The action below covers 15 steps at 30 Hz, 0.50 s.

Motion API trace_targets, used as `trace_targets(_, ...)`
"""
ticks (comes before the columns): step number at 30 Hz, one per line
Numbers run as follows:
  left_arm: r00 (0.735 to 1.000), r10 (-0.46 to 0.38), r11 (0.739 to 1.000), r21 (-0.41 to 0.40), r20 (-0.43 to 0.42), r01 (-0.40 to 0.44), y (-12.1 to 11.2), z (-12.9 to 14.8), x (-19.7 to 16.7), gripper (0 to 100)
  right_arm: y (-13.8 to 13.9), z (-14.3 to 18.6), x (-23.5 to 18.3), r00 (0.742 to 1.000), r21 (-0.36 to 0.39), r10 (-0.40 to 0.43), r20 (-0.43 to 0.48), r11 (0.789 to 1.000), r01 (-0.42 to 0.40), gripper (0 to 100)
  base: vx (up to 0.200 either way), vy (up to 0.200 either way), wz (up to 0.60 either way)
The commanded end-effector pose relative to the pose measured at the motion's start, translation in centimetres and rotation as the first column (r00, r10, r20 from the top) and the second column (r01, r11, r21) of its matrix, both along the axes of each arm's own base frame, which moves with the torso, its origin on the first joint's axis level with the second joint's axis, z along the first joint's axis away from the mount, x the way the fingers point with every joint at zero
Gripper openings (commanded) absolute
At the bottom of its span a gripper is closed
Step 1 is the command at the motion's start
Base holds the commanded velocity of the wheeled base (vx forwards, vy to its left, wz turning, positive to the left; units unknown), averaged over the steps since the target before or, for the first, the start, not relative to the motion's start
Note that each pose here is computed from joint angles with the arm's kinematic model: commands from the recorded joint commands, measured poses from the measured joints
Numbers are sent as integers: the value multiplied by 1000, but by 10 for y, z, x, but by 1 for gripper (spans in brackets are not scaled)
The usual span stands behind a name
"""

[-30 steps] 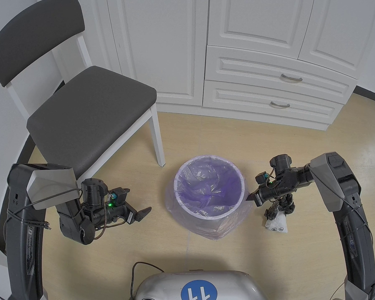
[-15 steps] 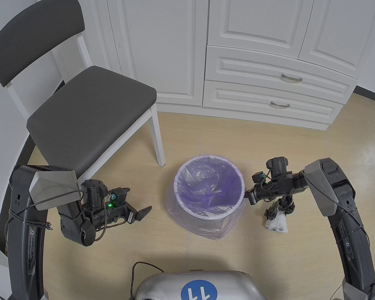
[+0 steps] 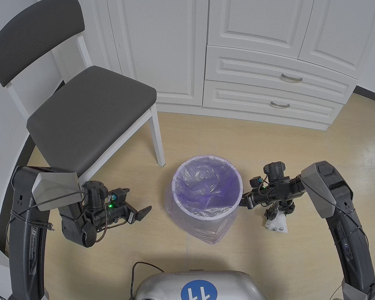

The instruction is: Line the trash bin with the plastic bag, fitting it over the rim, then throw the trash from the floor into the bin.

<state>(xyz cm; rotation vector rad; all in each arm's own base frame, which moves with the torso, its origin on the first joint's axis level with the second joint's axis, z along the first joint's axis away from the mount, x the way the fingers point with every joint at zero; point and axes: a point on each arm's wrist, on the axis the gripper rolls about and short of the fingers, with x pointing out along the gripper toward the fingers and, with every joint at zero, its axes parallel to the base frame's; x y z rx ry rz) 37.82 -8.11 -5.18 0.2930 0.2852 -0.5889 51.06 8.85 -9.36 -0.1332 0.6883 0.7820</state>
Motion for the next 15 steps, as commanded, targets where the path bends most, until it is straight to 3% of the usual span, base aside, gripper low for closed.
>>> trace_targets(1, 999, 51, 998, 22, 6, -51, 1, 0, 0, 100, -9, 24, -5, 1000, 2, -8, 11, 1000, 8, 100, 0, 0, 0)
trace_targets(9, 994, 114, 992, 51, 2, -114, -3, -3, -1, 100, -19, 57, -17, 999, 0, -10, 46, 1000, 10, 100, 0, 0, 0)
trace_targets(10, 990, 137, 990, 33, -24, -136, -6, -1, -8, 100, -29, 74, -26, 992, 11, -34, 121, 999, 33, 100, 0, 0, 0)
trace_targets(15, 983, 180, 983, -18, -42, -181, -14, 7, -10, 100, -33, 83, -51, 980, 25, -71, 187, 997, 67, 100, 0, 0, 0)
